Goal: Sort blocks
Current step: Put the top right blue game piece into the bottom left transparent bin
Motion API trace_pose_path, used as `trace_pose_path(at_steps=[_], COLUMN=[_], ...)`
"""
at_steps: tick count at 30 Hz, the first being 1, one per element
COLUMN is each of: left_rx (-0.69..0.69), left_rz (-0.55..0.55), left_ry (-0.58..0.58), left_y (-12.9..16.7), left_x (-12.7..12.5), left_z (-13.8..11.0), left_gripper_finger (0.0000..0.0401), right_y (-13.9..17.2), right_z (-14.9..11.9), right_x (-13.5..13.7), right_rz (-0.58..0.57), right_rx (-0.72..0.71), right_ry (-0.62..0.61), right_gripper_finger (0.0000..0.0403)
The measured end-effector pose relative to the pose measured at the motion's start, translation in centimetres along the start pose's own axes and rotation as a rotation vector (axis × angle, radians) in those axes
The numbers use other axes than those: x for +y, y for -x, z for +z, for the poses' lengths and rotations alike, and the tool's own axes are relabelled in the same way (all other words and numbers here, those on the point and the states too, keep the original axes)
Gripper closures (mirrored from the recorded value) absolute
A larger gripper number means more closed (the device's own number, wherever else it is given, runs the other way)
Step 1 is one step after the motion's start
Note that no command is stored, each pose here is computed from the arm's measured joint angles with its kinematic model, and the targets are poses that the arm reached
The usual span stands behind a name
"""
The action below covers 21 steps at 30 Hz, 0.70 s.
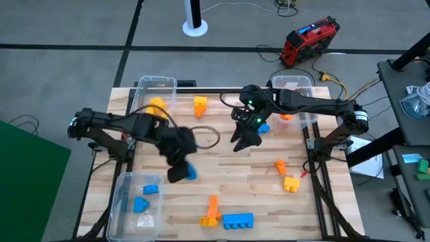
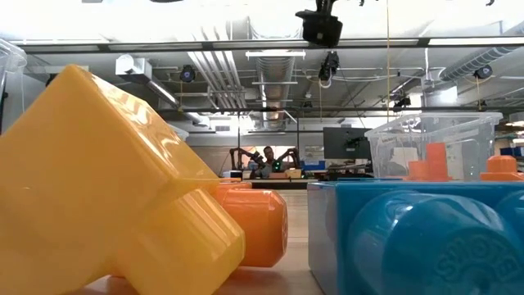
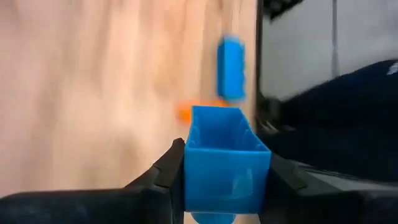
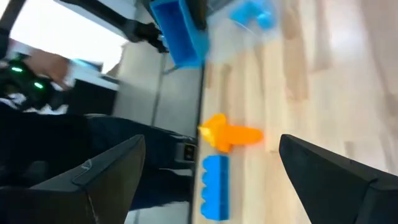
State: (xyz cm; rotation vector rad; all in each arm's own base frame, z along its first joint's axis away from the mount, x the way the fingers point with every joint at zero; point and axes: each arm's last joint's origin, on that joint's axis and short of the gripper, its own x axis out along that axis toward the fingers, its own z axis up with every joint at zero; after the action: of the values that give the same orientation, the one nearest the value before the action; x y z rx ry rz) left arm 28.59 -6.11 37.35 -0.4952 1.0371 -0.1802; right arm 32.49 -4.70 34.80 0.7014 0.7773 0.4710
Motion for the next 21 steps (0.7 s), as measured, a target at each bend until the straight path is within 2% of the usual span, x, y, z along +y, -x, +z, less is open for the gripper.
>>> trace_pose_path(at_steps=[4, 8, 11, 18, 21], left_rx=[0.235, 0.392, 0.451, 0.545, 0.512], left_rz=[0.013, 0.100, 0.161, 0.239, 0.274], left_ry=[0.299, 0.409, 0.481, 0.344, 0.238], left_y=[-0.3, -0.5, -0.5, -0.4, -0.3], left_x=[-1.3, -3.1, -4.3, -7.0, -7.8], left_z=[-2.8, -5.7, -7.4, -11.3, -12.5], left_gripper_finger=[0.0288, 0.0288, 0.0288, 0.0288, 0.0288], right_y=[0.0, -0.1, -0.1, -0.1, -0.1], right_z=[-0.1, -0.1, -0.1, -0.2, -0.2], right_x=[-0.2, -0.2, -0.2, -0.3, -0.2], right_rz=[-0.022, -0.028, -0.044, -0.045, -0.044], right_rx=[0.004, 0.000, -0.004, -0.002, -0.001], right_ry=[0.001, 0.018, 0.021, 0.047, 0.056], right_gripper_finger=[0.0041, 0.0040, 0.0040, 0.0040, 0.0040])
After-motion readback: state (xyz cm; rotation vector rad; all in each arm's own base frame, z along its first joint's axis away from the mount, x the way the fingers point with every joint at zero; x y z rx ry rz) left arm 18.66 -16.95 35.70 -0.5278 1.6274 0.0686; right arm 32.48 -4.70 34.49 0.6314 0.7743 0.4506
